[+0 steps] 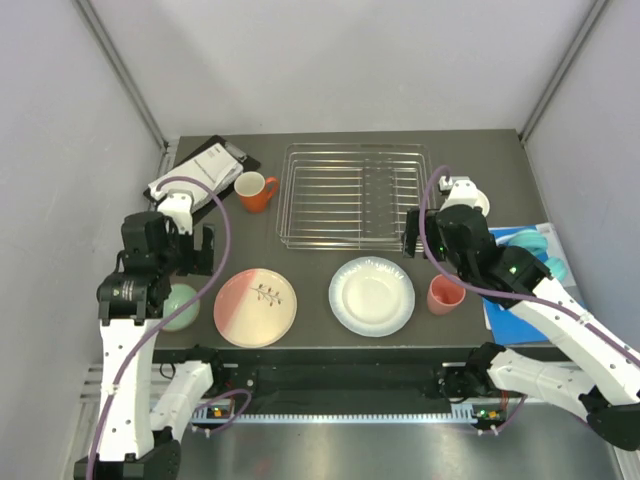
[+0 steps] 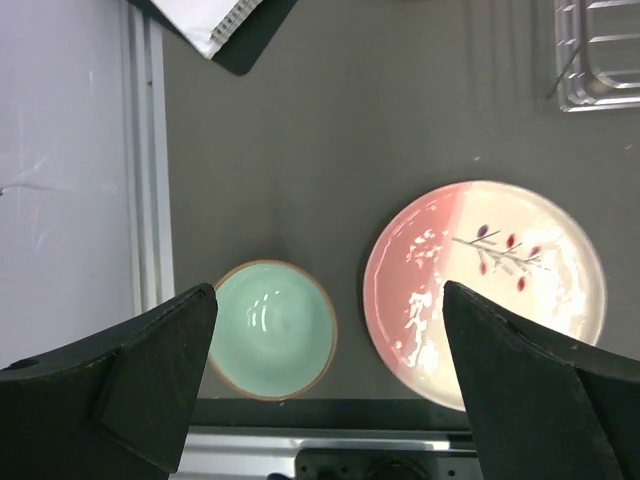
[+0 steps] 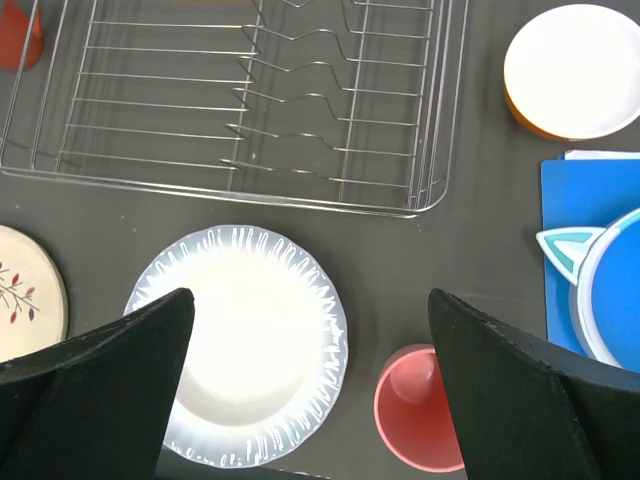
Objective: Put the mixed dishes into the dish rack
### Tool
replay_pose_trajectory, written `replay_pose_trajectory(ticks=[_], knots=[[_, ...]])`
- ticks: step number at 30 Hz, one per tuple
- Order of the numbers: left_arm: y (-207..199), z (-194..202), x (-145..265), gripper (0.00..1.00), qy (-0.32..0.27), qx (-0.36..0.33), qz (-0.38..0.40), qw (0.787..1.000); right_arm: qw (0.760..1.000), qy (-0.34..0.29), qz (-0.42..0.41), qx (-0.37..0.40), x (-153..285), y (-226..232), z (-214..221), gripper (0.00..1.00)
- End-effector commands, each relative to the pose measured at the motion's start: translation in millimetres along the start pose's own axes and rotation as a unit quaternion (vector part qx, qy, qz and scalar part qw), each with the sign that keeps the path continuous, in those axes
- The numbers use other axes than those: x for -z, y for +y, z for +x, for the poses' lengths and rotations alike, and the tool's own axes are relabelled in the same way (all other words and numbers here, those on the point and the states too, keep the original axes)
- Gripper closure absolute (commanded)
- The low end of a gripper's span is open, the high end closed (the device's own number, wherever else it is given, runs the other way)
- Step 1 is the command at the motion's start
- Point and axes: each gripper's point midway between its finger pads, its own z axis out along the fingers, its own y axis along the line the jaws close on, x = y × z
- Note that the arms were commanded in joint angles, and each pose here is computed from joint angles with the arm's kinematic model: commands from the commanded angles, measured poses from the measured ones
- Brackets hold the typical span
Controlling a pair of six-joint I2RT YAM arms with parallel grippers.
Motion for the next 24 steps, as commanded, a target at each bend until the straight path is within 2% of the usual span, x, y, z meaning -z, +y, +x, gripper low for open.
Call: replay_pose_trajectory(ticks=[1,4,7,13,17,24], knots=[[20,18,-6,0.01,0.023,-0.083,-0.041,0.995,0.999,-0.030,-0.015,-0.017,13,5,-18,0.00],[29,49,-14,0.01,0.075,-0.162,-0.047,0.983,0.999,-0.037,-0.009,-0.023,14,0,-17,0.00],[37,91,-16,0.02,0.145,-0.186,-0.058,0.970,0.999,-0.034,0.006,-0.026,10,-4,-11,0.00],[30,107,-8,0.01,0.141,-0.198,-0.039,0.969,1.000,-0.016,0.019,-0.019,-1,-7,6,0.00],[29,124,-6,0.01,0.161,-0.200,-0.034,0.966,1.000,-0.009,0.019,-0.020,-6,-7,14,0.00],[30,149,-31,0.02,0.189,-0.221,-0.033,0.956,1.000,-0.010,0.012,-0.020,-14,-2,18,0.00]])
